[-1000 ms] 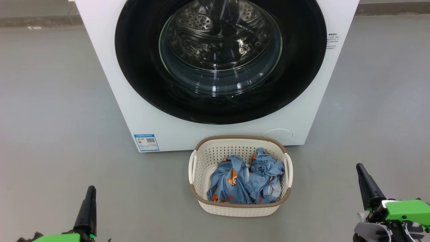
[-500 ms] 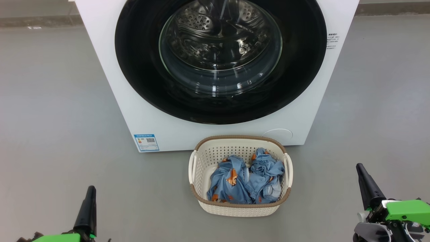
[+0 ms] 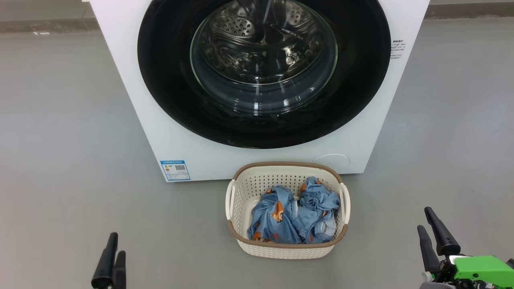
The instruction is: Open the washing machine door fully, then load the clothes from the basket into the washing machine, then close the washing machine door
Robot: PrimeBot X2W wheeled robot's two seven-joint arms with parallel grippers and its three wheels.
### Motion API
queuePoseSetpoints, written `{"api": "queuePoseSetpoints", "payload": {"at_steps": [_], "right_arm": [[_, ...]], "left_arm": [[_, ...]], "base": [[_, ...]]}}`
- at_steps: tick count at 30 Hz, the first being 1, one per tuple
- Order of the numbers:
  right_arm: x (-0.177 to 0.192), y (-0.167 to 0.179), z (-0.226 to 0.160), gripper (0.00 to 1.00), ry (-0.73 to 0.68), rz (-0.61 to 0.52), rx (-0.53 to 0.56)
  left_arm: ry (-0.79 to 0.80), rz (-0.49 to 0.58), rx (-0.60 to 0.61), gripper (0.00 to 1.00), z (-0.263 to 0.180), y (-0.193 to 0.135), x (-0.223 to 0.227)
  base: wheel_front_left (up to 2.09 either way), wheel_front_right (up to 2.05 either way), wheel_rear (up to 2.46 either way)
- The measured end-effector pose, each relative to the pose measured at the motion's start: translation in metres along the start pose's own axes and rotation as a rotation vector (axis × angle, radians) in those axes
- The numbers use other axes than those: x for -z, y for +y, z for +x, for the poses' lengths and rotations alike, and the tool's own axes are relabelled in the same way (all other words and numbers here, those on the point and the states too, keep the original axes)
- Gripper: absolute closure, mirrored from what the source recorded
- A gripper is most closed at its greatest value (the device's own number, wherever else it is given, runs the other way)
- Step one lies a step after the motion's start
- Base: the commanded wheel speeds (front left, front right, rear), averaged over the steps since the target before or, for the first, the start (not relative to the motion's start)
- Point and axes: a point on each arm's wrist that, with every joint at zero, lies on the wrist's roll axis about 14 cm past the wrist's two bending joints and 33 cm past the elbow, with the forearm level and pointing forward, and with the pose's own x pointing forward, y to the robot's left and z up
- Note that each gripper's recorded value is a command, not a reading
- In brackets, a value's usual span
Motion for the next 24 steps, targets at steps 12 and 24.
{"api": "queuePoseSetpoints", "payload": {"at_steps": [12, 24], "right_arm": [[0.005, 0.012, 0.002, 0.00, 0.001, 0.002, -0.037], [0.010, 0.023, 0.005, 0.00, 0.003, -0.046, -0.070]], "left_arm": [[-0.014, 0.017, 0.024, 0.00, 0.001, -0.008, 0.001], [-0.023, 0.093, 0.051, 0.00, 0.004, -0.018, 0.001]], "base": [[0.00, 0.00, 0.00], [0.00, 0.00, 0.00]]}}
